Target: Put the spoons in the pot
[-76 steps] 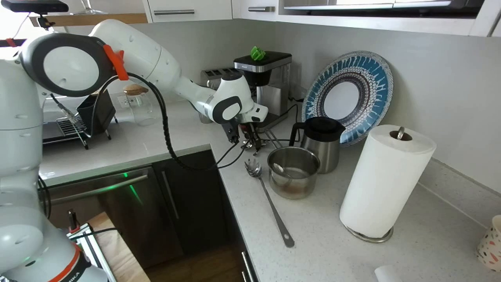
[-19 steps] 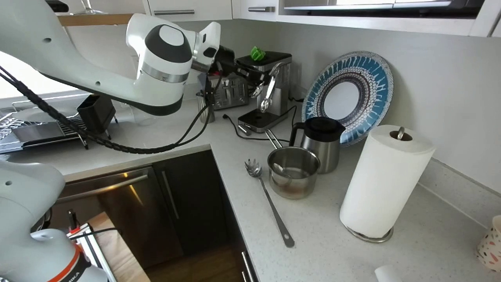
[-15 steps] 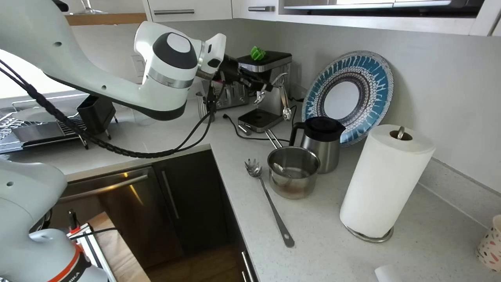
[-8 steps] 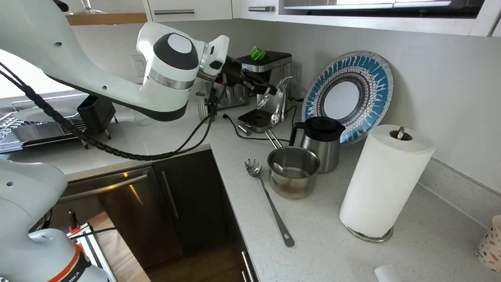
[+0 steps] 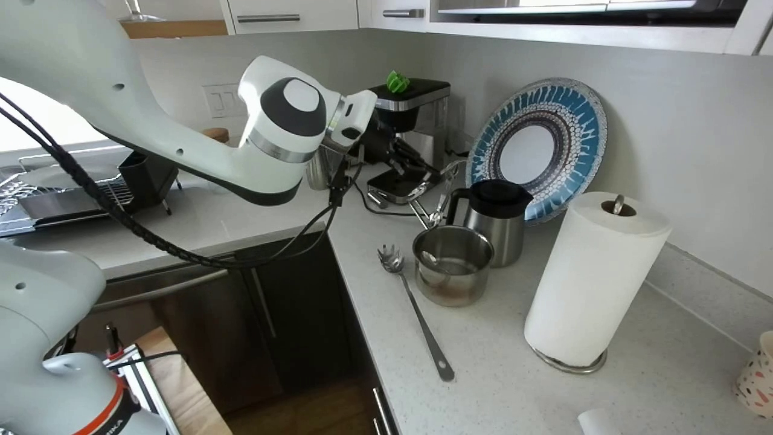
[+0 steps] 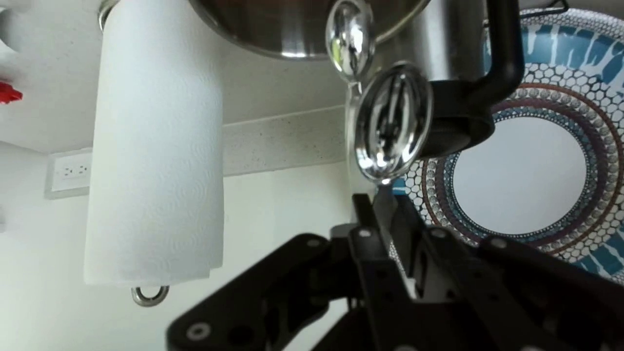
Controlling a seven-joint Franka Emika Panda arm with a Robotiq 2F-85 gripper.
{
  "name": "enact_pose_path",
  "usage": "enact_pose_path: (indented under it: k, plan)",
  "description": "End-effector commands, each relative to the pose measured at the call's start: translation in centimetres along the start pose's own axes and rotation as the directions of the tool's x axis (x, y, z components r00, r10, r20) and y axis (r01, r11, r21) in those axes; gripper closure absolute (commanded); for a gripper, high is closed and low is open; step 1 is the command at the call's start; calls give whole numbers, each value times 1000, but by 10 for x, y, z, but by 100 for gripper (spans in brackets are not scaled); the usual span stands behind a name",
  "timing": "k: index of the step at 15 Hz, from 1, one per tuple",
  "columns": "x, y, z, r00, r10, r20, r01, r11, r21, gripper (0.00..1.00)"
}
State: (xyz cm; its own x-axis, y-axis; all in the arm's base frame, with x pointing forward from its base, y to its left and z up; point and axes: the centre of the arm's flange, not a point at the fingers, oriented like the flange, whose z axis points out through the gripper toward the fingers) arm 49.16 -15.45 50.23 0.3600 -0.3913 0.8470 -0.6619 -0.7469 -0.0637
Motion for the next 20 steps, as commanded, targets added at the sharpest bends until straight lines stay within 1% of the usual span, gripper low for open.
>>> enact_pose_path:
  k: [1, 5, 9, 14, 15, 16, 18, 19, 20]
  plan:
    - [-14, 0, 34, 998, 44, 33, -44, 999, -10, 96]
    - [-27, 5, 56, 993, 73, 91, -71, 997, -26, 96]
    - [-45, 14, 75, 984, 95, 150, -84, 994, -77, 96]
    - [-63, 16, 92, 973, 92, 210, -68, 991, -116, 96]
    - [-65, 15, 96, 970, 93, 223, -68, 991, -116, 83]
    - [-66, 13, 99, 968, 95, 230, -70, 991, -116, 59]
    - [-64, 9, 97, 968, 97, 231, -74, 992, -104, 56]
    - [-59, 6, 90, 971, 93, 220, -74, 993, -91, 49]
    - [-54, 3, 84, 976, 83, 203, -68, 994, -83, 41]
